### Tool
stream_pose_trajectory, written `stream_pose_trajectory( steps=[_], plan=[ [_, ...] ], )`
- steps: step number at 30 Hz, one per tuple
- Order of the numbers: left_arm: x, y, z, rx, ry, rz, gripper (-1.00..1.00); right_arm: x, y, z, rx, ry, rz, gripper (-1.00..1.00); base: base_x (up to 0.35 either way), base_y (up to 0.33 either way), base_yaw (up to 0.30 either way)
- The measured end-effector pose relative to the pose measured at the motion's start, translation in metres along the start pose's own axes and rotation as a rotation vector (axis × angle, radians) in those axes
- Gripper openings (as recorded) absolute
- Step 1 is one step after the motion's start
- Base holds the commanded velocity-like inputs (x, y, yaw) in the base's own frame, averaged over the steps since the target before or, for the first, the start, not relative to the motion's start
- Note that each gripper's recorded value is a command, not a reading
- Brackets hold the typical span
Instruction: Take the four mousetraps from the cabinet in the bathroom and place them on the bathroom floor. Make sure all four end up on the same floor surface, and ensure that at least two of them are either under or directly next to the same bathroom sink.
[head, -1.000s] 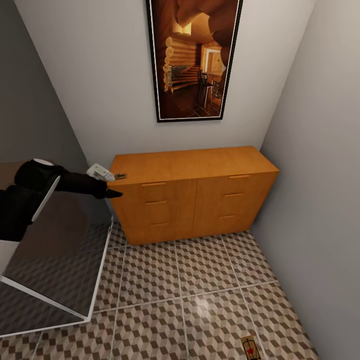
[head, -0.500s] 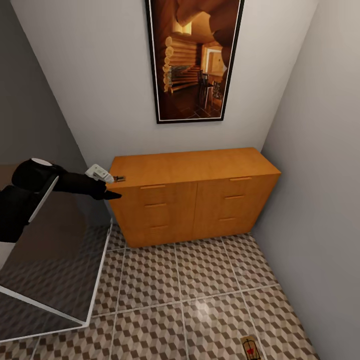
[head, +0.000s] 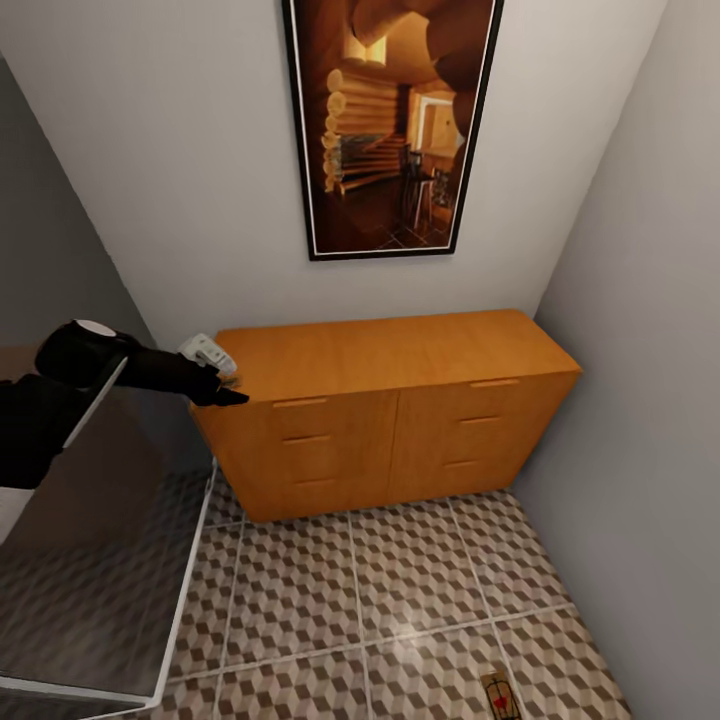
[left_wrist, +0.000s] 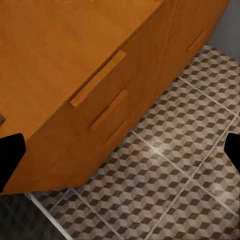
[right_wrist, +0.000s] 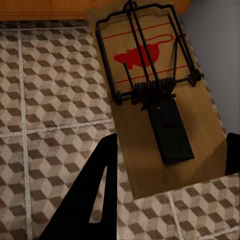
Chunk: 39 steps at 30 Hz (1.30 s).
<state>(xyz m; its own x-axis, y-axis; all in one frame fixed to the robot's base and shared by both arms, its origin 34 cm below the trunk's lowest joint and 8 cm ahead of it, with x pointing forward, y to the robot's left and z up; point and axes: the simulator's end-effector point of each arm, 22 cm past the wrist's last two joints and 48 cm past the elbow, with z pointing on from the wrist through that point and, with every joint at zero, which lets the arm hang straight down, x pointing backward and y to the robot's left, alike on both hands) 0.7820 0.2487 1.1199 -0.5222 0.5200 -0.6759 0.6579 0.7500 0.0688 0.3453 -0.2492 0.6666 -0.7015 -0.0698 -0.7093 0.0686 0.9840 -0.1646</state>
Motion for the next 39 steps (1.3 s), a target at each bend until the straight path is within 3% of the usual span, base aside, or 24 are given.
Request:
stream_pose_trajectory(
  steps=[21, 28, 39],
  plan=[
    [0.003, 0.0, -0.002, -0.008, 0.012, 0.022, 1.0, 0.0, 0.0, 0.0, 0.0, 0.0, 0.0, -1.0, 0.342, 0.0, 0.0],
    [0.014, 0.016, -0.011, -0.042, 0.033, 0.02, 1.0, 0.0, 0.0, 0.0, 0.0, 0.001, 0.0, -1.0, 0.231, 0.0, 0.0],
    [0.037, 0.043, -0.028, -0.097, 0.082, 0.019, 1.0, 0.0, 0.0, 0.0, 0.0, 0.001, 0.0, -1.0, 0.033, 0.0, 0.0]
  ],
)
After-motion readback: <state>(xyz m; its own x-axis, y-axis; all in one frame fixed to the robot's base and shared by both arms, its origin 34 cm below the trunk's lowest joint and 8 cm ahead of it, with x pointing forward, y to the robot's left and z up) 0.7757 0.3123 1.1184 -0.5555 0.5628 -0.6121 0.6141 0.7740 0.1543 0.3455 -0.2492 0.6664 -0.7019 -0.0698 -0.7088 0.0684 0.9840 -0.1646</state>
